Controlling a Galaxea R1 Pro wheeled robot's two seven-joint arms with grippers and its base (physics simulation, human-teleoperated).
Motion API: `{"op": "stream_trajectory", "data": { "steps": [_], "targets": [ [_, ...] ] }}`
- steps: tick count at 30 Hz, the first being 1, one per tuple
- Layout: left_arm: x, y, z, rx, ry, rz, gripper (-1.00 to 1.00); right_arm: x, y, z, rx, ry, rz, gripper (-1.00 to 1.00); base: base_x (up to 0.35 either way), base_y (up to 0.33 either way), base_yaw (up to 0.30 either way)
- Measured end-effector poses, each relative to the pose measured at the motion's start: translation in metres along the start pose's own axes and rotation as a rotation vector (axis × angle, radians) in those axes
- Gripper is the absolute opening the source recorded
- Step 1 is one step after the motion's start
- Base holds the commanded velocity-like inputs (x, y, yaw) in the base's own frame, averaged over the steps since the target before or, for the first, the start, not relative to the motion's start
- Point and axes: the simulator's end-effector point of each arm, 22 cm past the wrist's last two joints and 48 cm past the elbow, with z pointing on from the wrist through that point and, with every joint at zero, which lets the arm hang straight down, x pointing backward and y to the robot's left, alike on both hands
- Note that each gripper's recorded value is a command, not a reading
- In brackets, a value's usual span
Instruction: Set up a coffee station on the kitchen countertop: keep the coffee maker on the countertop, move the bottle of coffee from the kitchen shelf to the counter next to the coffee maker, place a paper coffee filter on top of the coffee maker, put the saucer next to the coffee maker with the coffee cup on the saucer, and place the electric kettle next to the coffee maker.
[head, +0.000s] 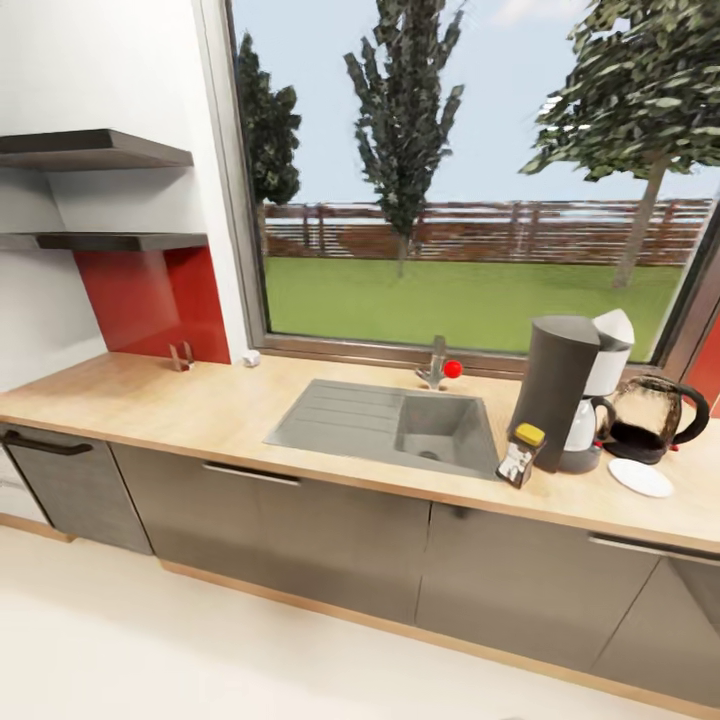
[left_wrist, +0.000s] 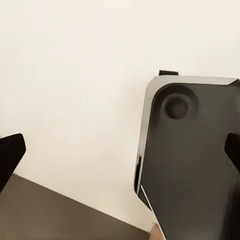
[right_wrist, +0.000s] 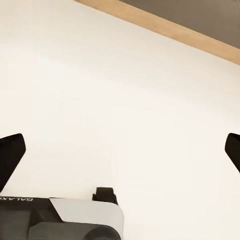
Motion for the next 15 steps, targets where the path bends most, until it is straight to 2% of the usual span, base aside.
{"op": "stream_trajectory", "data": {
  "steps": [15],
  "targets": [
    [0.0006,-0.0005,-0.0001,0.001,0.003,0.000,1.00,0.0000,0.0001,-0.0001,0.000,0.000,0.000,1.00,0.126,0.339,0.000]
  ]
}}
